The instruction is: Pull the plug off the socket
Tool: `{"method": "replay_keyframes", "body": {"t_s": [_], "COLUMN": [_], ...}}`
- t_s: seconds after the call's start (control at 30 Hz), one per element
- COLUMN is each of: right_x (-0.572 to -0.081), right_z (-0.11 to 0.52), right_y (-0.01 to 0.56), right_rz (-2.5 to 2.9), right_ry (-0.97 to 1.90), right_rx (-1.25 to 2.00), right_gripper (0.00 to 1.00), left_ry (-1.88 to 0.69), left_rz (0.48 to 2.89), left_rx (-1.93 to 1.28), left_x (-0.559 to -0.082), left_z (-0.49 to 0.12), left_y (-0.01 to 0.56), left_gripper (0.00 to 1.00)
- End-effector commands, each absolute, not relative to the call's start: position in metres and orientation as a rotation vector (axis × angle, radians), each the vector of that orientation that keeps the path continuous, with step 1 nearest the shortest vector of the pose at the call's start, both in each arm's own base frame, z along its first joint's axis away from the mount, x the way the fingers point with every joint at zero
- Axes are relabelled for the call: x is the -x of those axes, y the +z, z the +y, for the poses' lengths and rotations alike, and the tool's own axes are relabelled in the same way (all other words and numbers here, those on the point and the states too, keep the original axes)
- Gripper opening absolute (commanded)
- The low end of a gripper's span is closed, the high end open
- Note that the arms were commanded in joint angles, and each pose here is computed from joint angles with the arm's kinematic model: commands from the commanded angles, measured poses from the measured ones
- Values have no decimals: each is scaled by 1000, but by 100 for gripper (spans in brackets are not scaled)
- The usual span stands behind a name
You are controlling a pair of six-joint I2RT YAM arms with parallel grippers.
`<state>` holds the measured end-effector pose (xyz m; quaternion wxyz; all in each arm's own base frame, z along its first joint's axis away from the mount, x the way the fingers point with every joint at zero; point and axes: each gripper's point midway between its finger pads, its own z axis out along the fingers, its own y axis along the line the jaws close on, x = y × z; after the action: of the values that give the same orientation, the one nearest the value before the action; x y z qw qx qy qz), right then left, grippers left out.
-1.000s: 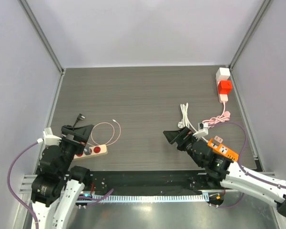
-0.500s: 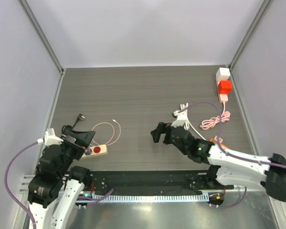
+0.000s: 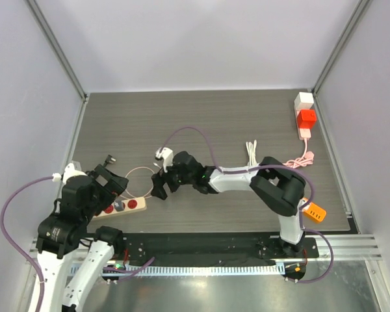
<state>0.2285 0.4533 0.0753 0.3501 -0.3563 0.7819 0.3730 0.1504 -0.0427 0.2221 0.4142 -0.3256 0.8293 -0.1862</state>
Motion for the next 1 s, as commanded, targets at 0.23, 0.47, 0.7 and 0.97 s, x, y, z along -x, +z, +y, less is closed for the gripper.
{"method": "replay_keyframes", "body": {"t_s": [0.23,0.47,0.7,0.97], "right_x": [-192,-153,-143,-152], "right_z": [533,539,516,504], "right_y": [127,103,89,96], "right_rz": [1642,1788,1679,1610], "right_ry": [1264,1135,1045,1000], "right_rx": [1247,1444,1573,1472], "right_gripper": [90,84,80,80], "left_ry": [-242,-138,-49,-58], "left_rz": [2147,2247,2313,2274], "left_rx": [902,1063,1162,1303], "left_x": [-139,-123,-120,-127], "left_z": [-16,-10,-9,-13], "left_y": [225,207,189,165], "left_gripper": [100,100,100,96]}}
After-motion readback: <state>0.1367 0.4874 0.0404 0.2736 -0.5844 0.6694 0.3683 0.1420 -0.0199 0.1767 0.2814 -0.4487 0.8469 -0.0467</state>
